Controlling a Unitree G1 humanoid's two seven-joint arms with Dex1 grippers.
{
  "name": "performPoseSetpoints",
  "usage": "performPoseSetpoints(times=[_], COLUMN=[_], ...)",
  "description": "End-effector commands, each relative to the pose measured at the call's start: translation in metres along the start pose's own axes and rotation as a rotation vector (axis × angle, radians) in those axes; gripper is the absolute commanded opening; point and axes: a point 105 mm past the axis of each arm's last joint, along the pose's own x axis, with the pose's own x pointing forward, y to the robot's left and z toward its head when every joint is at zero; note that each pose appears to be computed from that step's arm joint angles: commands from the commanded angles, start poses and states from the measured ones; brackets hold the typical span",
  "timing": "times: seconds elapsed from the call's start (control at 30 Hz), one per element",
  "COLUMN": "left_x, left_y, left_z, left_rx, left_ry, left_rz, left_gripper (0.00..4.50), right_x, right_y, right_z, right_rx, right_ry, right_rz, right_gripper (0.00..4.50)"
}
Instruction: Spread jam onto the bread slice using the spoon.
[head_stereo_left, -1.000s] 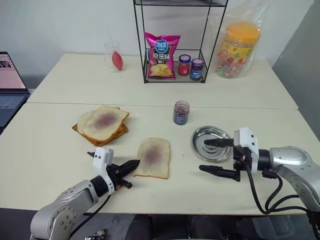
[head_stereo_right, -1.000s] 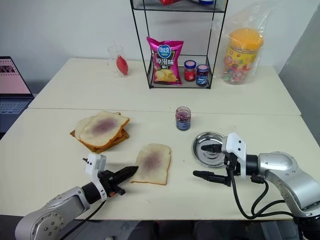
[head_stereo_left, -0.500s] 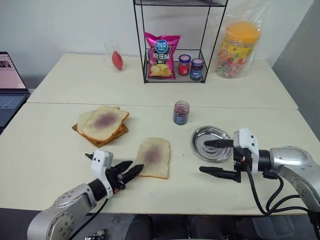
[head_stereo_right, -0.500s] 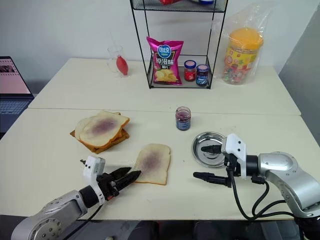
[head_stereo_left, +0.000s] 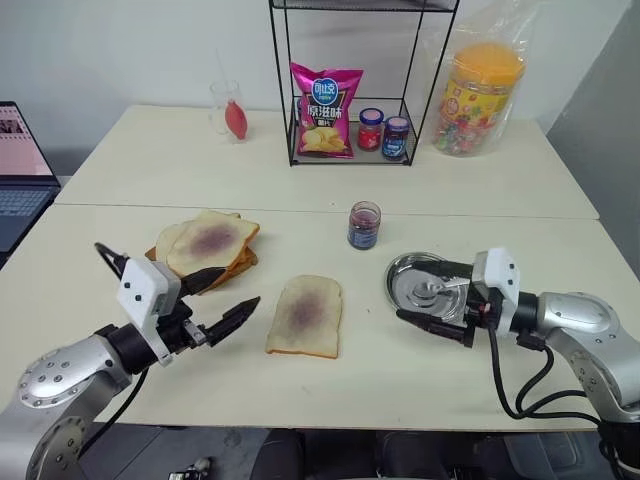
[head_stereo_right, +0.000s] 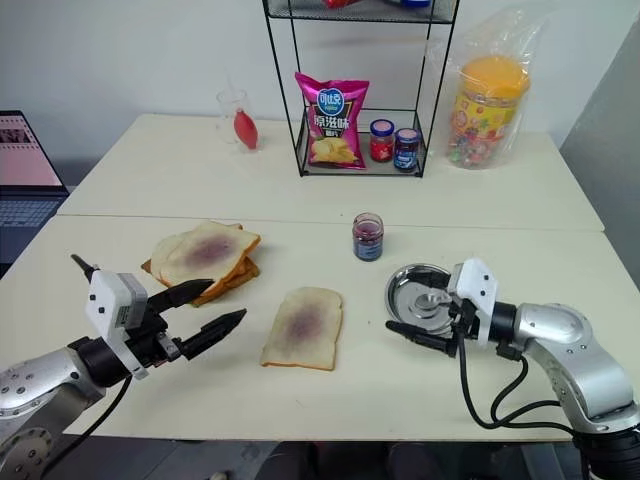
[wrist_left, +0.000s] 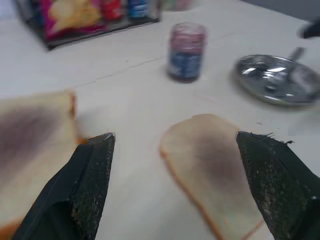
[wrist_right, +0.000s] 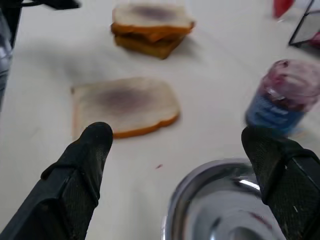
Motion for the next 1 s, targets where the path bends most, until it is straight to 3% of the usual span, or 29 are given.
performPoseSetpoints(times=[0.03,0.13,0.4,0.8,1.0], left_x=[0.009,0.016,0.028,0.029,0.032], left_y=[-0.02,-0.029,-0.049,-0.063,-0.065], left_z=[0.031,0.043,0.036,0.026,0.026], left_rx=[0.074,0.117,0.058,0.111,0.121], left_ry=[-0.074,-0.1,-0.061,-0.009,-0.013], left_rz=[-0.132,-0.195,-0.327,-0.437,-0.445], left_gripper=[4.48,4.48,4.48,4.48,4.48], right_x=[-0.014,-0.028,-0.075,-0.059,-0.051], right_y=[-0.027,-0.042,-0.066,-0.048,-0.049], right_z=[0.007,-0.005,-0.045,-0.071,-0.076], right_rx=[-0.055,0.03,0.302,0.726,0.81], right_ry=[-0.072,-0.074,-0.069,-0.121,-0.14], right_rz=[-0.208,-0.348,-0.777,-0.682,-0.652], right_gripper=[4.5,4.5,4.5,4.5,4.5])
